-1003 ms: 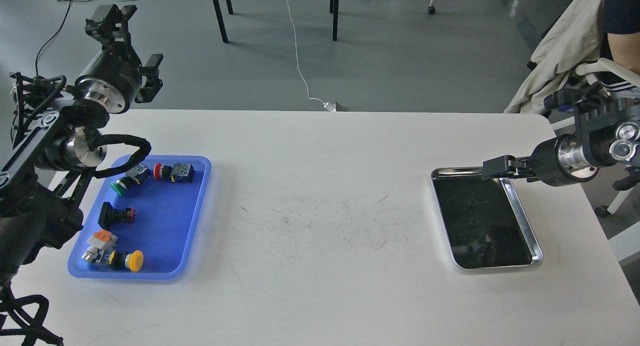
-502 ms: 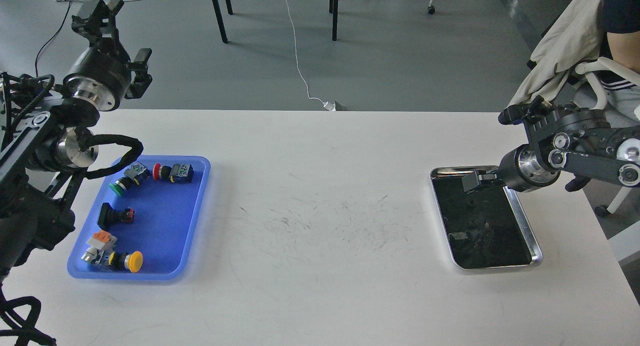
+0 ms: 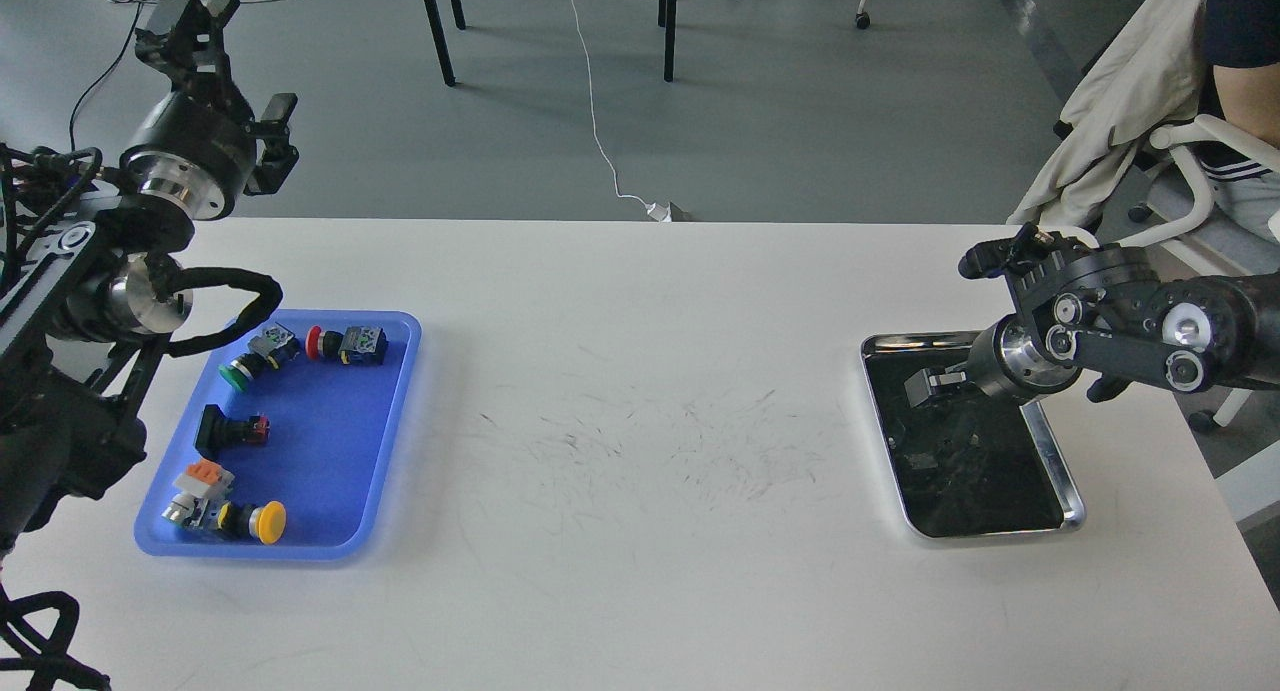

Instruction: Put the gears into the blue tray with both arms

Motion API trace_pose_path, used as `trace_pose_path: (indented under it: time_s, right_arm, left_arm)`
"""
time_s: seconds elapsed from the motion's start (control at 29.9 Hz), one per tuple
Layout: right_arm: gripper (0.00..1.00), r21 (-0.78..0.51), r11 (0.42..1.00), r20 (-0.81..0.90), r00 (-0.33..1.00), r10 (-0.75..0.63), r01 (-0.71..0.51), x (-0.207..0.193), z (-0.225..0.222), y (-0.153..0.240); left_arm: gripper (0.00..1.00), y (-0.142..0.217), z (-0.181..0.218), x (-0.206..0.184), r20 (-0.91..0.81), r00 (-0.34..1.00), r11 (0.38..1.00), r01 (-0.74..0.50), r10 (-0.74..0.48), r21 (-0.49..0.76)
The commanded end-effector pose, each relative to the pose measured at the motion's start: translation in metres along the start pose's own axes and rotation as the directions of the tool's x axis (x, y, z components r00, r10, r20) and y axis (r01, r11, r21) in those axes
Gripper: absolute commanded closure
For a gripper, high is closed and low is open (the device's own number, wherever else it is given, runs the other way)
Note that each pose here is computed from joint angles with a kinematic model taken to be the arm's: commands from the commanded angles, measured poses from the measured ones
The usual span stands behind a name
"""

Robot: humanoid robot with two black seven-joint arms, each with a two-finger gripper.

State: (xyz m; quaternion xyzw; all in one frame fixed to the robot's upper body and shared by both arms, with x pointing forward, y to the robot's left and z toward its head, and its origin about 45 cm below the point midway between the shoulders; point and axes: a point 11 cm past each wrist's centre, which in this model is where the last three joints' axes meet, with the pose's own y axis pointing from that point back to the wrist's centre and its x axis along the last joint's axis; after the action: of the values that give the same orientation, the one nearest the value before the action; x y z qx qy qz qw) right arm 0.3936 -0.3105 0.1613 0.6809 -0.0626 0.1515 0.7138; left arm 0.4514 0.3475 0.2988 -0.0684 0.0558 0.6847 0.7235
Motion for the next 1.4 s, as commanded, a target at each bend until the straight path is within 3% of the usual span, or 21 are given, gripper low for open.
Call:
trace_pose_path:
  time_s: [0.0, 0.13, 0.27, 0.47, 0.54, 0.6, 1.14, 1.2, 1.27, 1.3, 1.37]
  right_arm:
    - [0.22, 0.002, 1.0, -0.004, 1.0, -0.004, 0.004, -0.001, -0.003, -0.003]
    - [0.37, -0.002, 1.0, -0.003, 1.0, -0.001, 0.001, 0.0, -0.002, -0.004]
    - [0.63, 0.002, 1.0, -0.002, 1.0, 0.003, -0.003, 0.002, -0.002, -0.004]
    - [0.76, 0.001, 1.0, 0.001, 1.0, 0.003, -0.003, 0.001, 0.0, -0.004]
    - [0.91, 0.003, 1.0, -0.001, 1.0, 0.003, -0.003, 0.001, 0.0, -0.004]
    - [0.97, 0.005, 1.0, 0.0, 1.0, 0.0, 0.0, 0.0, 0.0, -0.005]
    - [0.99, 0.023, 0.999, 0.037, 0.999, 0.041, -0.042, 0.013, 0.011, 0.014]
    - [0.96, 0.023, 0.999, 0.041, 0.998, 0.047, -0.048, 0.015, 0.013, 0.017]
    - [0.77, 0.033, 0.998, 0.05, 0.997, 0.057, -0.059, 0.019, 0.011, 0.019]
    - [0.65, 0.038, 0.997, 0.061, 0.996, 0.063, -0.065, 0.02, 0.012, 0.021]
    - [0.15, 0.04, 0.996, 0.084, 0.994, 0.074, -0.078, 0.022, 0.017, 0.024]
  left_arm:
    - [0.02, 0.0, 0.0, 0.0, -0.001, 1.0, 1.0, -0.001, 0.001, -0.001]
    - [0.02, 0.0, 0.001, 0.001, 0.003, 1.0, 1.0, -0.003, 0.003, -0.001]
    - [0.02, 0.0, 0.001, 0.002, 0.004, 1.0, 1.0, -0.003, 0.003, -0.002]
    - [0.02, 0.0, 0.001, 0.003, 0.005, 1.0, 1.0, -0.007, 0.007, 0.0]
    - [0.02, 0.0, 0.001, 0.004, 0.007, 1.0, 1.0, -0.007, 0.007, 0.0]
    - [0.02, 0.0, 0.001, 0.004, 0.006, 1.0, 1.0, -0.008, 0.008, -0.002]
    - [0.02, 0.001, 0.005, 0.01, 0.017, 1.0, 1.0, -0.018, 0.018, -0.015]
    - [0.02, 0.001, 0.005, 0.009, 0.015, 1.0, 1.0, -0.017, 0.017, -0.015]
    - [0.02, 0.001, 0.004, 0.009, 0.015, 1.0, 1.0, -0.018, 0.018, -0.014]
    - [0.02, 0.001, 0.005, 0.009, 0.015, 1.0, 1.0, -0.019, 0.019, -0.015]
    - [0.02, 0.001, 0.004, 0.009, 0.016, 1.0, 1.0, -0.016, 0.017, -0.014]
